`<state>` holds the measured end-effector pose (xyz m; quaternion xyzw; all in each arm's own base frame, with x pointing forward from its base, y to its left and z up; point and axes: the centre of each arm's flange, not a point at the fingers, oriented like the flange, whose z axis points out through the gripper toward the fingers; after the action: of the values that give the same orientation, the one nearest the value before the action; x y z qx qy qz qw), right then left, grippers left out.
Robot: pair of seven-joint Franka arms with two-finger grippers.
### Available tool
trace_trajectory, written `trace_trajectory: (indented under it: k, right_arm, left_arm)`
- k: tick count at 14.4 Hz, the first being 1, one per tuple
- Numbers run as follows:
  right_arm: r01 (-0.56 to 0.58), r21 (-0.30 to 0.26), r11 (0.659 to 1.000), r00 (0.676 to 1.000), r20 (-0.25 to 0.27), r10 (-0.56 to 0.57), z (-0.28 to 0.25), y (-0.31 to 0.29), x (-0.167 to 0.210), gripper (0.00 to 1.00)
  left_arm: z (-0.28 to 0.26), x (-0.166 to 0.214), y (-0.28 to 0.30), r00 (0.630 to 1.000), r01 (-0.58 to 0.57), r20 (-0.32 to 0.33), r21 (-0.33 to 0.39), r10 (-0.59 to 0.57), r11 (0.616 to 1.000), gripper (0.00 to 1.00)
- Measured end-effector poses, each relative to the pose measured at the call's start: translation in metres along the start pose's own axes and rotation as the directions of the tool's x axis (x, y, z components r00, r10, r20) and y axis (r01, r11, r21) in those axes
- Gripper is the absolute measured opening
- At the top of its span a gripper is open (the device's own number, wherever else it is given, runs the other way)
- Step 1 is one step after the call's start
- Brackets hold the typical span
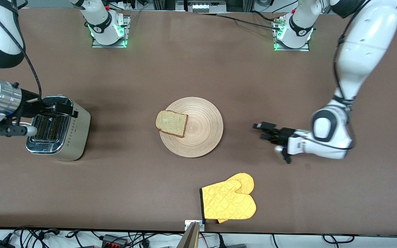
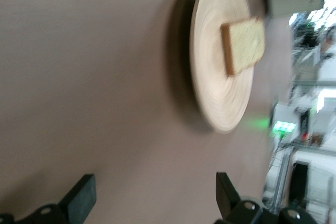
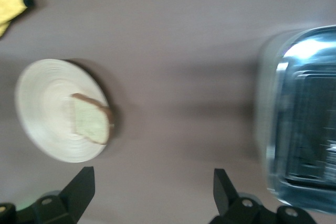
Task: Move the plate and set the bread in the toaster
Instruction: 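Release the plate with the left gripper while the right gripper moves out, then lower the right gripper to the bread slice while the left gripper withdraws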
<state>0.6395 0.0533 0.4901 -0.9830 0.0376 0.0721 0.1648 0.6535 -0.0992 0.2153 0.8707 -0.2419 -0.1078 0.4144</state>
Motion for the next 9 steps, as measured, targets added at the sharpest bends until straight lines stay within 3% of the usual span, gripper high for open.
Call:
trace_trajectory:
  k: [2, 5, 7, 9]
  right_arm:
    - [-0.028, 0.075, 0.997, 0.999, 0.040, 0.025, 0.026, 0.001, 0.011, 1.00]
    - [-0.048, 0.093, 0.995, 0.997, 0.057, 0.043, 0.072, 0.001, 0.023, 1.00]
    - [-0.047, 0.097, 0.994, 0.999, 0.013, 0.046, 0.106, -0.012, 0.021, 1.00]
    - [-0.083, 0.169, 0.982, 0.996, -0.022, 0.088, 0.141, -0.030, 0.010, 1.00]
  left_arm:
    - [-0.045, -0.006, 0.011, 0.994, -0.018, 0.110, 0.101, 0.007, 0.995, 1.00]
    - [-0.100, -0.009, 0.050, 0.973, 0.024, 0.208, 0.328, -0.097, 0.944, 1.00]
    - [-0.133, -0.015, 0.084, 0.958, 0.050, 0.222, 0.498, -0.183, 0.866, 1.00]
    - [-0.166, -0.025, 0.127, 0.942, 0.079, 0.199, 0.655, -0.272, 0.751, 1.00]
